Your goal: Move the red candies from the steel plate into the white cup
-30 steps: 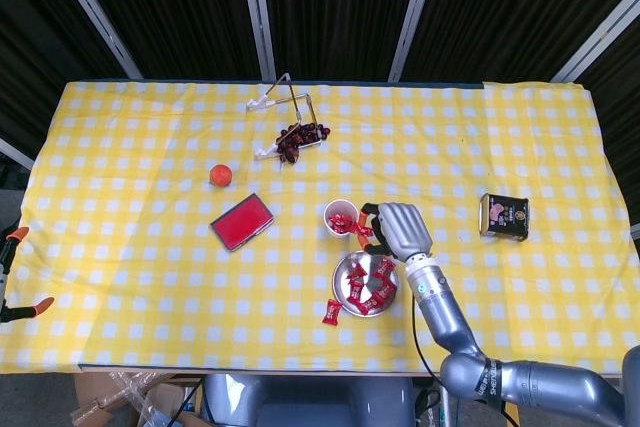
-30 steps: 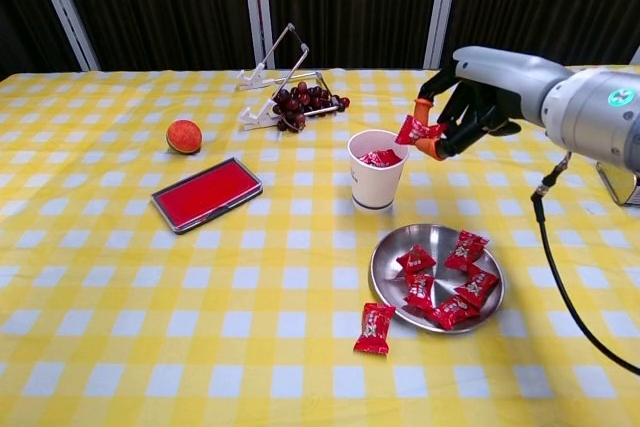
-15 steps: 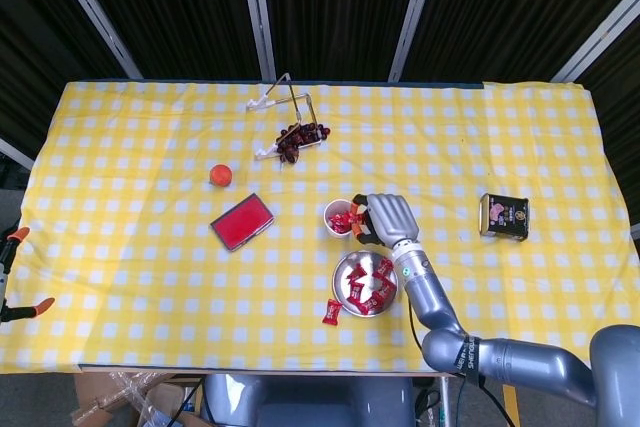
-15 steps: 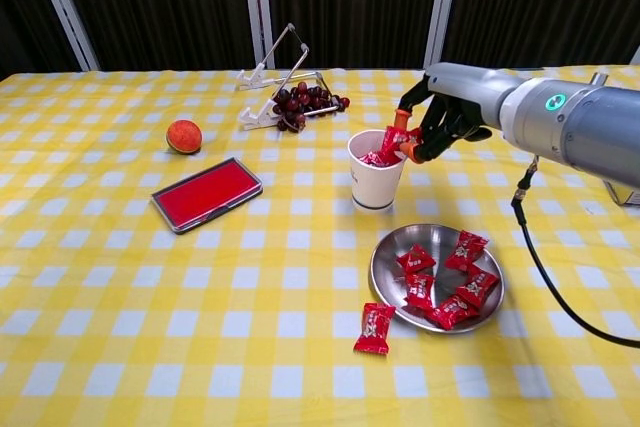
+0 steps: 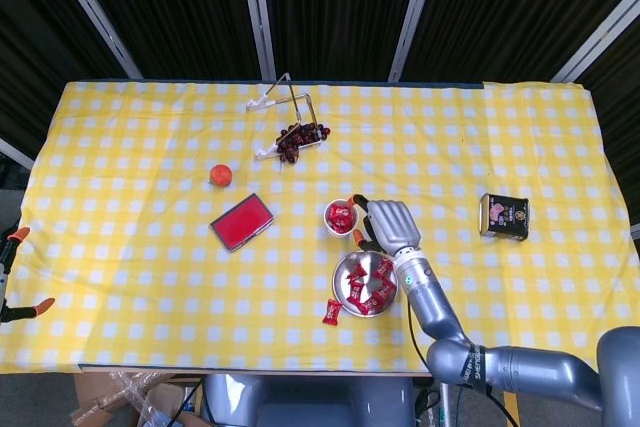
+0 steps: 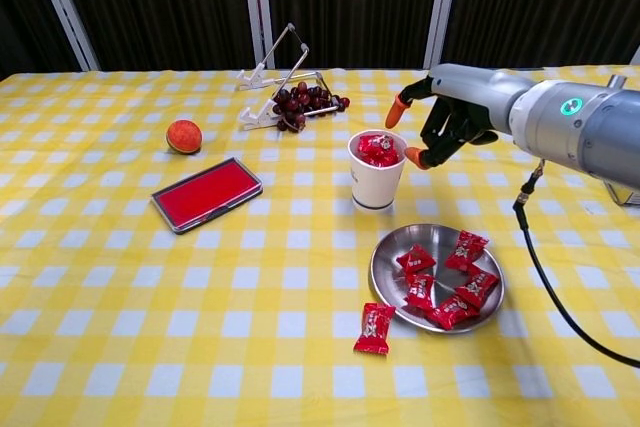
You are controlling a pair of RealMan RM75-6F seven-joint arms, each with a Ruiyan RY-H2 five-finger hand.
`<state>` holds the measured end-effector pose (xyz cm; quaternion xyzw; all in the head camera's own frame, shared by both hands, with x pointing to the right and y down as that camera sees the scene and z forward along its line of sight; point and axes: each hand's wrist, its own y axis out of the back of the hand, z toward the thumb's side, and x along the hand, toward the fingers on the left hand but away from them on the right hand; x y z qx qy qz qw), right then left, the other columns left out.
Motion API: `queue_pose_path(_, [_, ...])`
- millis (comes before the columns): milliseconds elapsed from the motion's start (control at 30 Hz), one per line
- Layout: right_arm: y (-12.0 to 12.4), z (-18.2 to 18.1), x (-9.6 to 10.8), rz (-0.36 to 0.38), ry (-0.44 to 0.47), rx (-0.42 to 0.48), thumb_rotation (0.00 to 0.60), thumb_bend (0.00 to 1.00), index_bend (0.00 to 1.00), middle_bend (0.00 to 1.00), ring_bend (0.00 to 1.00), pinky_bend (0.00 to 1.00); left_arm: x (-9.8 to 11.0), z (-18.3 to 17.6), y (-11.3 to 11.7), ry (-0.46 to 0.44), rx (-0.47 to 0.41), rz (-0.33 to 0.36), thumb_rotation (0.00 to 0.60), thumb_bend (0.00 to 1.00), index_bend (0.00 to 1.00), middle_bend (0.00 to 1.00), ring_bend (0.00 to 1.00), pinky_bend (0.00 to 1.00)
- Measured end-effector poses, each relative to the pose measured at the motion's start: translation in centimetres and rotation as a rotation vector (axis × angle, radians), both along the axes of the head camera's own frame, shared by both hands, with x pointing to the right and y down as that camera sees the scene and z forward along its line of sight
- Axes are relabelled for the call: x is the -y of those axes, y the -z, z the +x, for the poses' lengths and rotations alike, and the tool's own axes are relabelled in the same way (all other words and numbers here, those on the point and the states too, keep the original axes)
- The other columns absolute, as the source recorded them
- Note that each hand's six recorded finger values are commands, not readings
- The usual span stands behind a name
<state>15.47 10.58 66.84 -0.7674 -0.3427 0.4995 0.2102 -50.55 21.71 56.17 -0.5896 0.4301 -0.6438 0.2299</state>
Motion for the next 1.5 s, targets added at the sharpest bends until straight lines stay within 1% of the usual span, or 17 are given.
queue_pose_path(100, [0.8,0.4,-1.1,-0.004,0.013,-0.002,0.600,0.46,0.26,0.86,0.97,0.93,0.0,0.0,0.0,-0.003,0.001,0.004,0.600,0.05,0.00,0.00,0.00,0.00])
queue_pose_path(200, [1.1,1.1,-2.8,-0.018,0.031,-0.021,0.600,0.43,0.26,0.86,0.97,0.93,0.0,0.1,0.1,-0.007,0.002,0.010,0.600,0.05,0.00,0.00,0.00,0.00])
queue_pose_path(400, [0.3,2.7,-6.1,-0.079,0.068,-0.085,0.600,0.39,0.26,0.86,0.97,0.93,-0.1,0.1,0.2,-0.008,0.003,0.017,0.600,0.05,0.00,0.00,0.00,0.00])
queue_pose_path(567, [-0.4,3.2,-7.6,-0.111,0.081,-0.115,0.600,0.37,0.26,0.86,0.97,0.93,-0.1,0.1,0.2,-0.009,0.003,0.019,0.600,0.05,0.00,0.00,0.00,0.00])
queue_pose_path(767, [-1.1,3.3,-8.6,-0.130,0.081,-0.119,0.600,0.36,0.26,0.86,0.97,0.93,-0.1,0.1,0.2,-0.010,0.003,0.020,0.600,0.05,0.00,0.00,0.00,0.00])
queue_pose_path(900, [-1.5,2.8,-9.2,-0.149,0.081,-0.102,0.600,0.36,0.26,0.86,0.97,0.93,-0.1,0.1,0.2,-0.008,0.002,0.019,0.600,0.05,0.00,0.00,0.00,0.00])
queue_pose_path(1000, [-1.9,2.3,-9.6,-0.159,0.081,-0.087,0.600,0.36,0.28,0.86,0.97,0.93,-0.1,0.1,0.2,-0.006,0.003,0.019,0.600,0.05,0.00,0.00,0.00,0.00])
queue_pose_path(1200, [-2.8,1.7,-9.6,-0.169,0.067,-0.070,0.600,0.36,0.29,0.86,0.97,0.93,-0.1,0.0,0.2,-0.001,0.004,0.019,0.600,0.05,0.00,0.00,0.00,0.00])
queue_pose_path(1500, [-4.6,1.4,-9.8,-0.212,0.057,-0.057,0.600,0.36,0.30,0.86,0.97,0.93,0.0,-0.1,0.1,0.004,0.004,0.010,0.600,0.05,0.00,0.00,0.00,0.00])
